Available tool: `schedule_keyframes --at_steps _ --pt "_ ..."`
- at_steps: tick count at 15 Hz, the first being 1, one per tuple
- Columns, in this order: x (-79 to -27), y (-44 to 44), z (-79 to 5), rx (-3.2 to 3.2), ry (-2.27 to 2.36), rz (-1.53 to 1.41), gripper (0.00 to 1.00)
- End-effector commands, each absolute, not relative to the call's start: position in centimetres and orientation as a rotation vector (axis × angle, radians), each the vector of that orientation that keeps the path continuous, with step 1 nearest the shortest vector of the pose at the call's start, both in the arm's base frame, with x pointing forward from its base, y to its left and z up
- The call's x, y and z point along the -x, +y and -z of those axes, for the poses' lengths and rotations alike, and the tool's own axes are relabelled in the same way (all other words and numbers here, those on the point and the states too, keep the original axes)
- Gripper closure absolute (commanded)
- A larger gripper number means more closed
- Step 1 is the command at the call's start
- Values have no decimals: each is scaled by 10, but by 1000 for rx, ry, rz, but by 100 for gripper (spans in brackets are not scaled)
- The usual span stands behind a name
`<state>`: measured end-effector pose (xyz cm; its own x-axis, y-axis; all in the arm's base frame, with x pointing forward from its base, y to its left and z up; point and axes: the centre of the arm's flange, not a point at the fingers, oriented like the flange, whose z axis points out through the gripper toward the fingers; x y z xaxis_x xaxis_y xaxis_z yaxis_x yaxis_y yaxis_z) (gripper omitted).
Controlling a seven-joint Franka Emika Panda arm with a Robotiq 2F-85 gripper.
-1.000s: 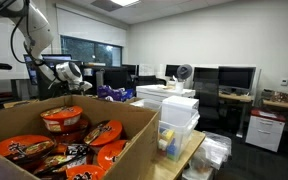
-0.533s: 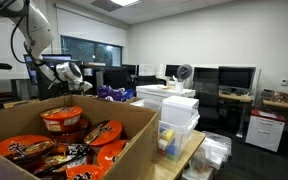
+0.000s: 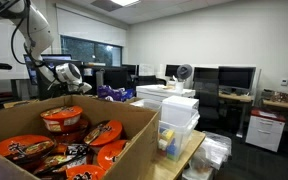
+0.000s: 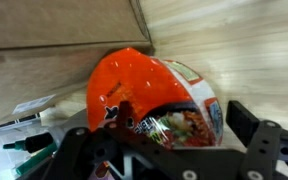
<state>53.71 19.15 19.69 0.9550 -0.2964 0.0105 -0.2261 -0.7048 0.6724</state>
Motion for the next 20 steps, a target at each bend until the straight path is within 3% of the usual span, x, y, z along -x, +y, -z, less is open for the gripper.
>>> schedule_keyframes --at_steps 1,5,9,17,20 --pt "-534 195 -195 -2352 -353 136 28" --pt "-532 198 -198 -2320 -350 138 47" --pt "-532 202 -201 -2314 -345 143 53" --pt "-536 206 -214 -2337 -346 147 94" --pt "-537 207 -219 -2366 -339 140 96"
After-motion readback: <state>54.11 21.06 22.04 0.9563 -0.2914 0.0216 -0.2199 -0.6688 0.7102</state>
